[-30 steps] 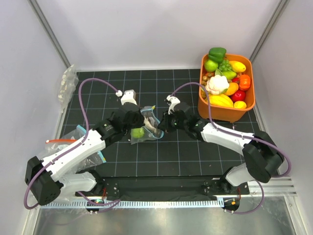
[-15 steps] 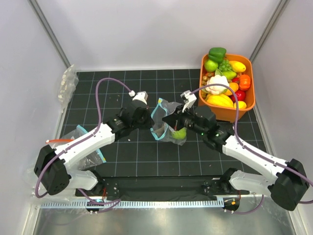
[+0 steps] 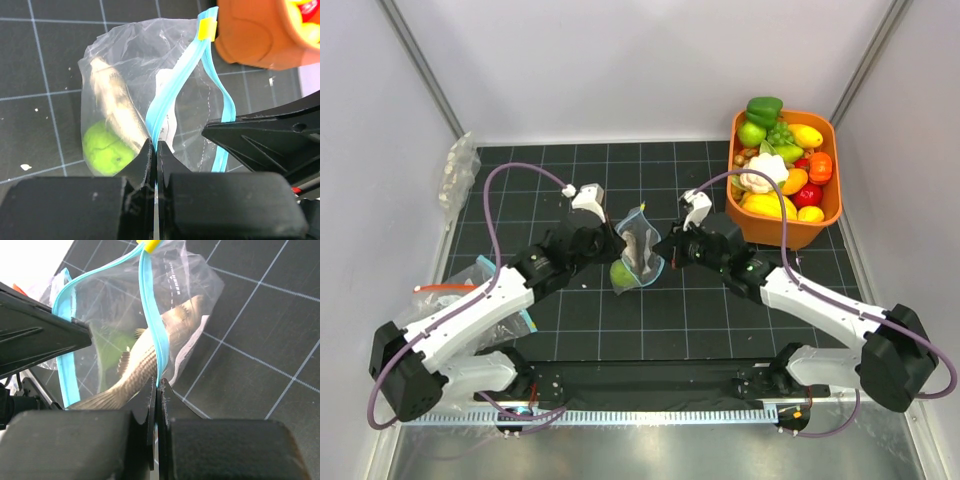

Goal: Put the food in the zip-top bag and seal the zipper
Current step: Adjust the zipper food storage bag at the center of the board, then pick up the fake fruit from the bin.

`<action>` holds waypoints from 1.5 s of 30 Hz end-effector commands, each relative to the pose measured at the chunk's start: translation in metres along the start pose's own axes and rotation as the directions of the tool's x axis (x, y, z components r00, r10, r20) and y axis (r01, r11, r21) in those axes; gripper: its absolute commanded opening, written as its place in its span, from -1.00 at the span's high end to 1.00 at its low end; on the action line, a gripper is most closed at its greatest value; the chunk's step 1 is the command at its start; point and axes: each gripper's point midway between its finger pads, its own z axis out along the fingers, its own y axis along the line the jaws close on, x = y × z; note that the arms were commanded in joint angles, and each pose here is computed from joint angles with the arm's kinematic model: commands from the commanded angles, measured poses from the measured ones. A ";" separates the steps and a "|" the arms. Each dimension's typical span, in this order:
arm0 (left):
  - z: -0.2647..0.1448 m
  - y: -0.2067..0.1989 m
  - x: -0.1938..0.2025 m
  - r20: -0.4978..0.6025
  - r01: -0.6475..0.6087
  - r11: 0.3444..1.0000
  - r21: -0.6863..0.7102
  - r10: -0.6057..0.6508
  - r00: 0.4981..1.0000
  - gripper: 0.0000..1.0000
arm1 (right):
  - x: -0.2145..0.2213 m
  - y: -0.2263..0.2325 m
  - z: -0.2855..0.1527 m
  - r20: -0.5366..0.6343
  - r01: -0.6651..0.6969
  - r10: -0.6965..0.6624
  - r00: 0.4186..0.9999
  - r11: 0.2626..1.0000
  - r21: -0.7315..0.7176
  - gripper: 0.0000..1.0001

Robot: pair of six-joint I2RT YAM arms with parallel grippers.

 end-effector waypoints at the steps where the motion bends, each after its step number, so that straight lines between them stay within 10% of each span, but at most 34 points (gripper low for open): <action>1: 0.005 -0.011 -0.014 0.055 0.027 0.999 0.043 -0.029 0.998 1.00 | -0.036 0.014 -0.008 0.109 0.019 -0.016 0.994 1.000 -0.019 0.98; 8: 0.010 -0.011 -0.010 0.020 0.015 1.000 0.026 -0.015 1.000 0.99 | -0.033 0.011 -0.002 0.092 0.011 -0.010 0.996 1.000 -0.008 0.90; 21: 0.044 -0.009 0.021 -0.118 0.020 1.000 -0.014 -0.021 0.993 1.00 | -0.058 -0.017 -0.033 0.207 0.013 -0.049 0.977 0.985 0.172 -0.25; 32: 0.031 -0.002 0.006 -0.053 0.025 0.999 -0.032 -0.027 0.998 0.99 | -0.106 -0.132 -0.170 0.571 -0.360 -0.208 0.794 0.596 0.718 -0.86; 39: 0.029 -0.004 0.004 -0.051 0.020 1.000 -0.021 -0.021 0.998 0.99 | -0.132 -0.193 -0.201 0.568 -0.454 -0.183 0.802 0.432 0.779 -0.97; 45: 0.028 -0.005 0.005 -0.057 0.023 1.000 -0.014 -0.024 0.998 0.99 | -0.135 -0.252 -0.165 0.606 -0.562 0.057 0.793 0.451 0.693 -0.99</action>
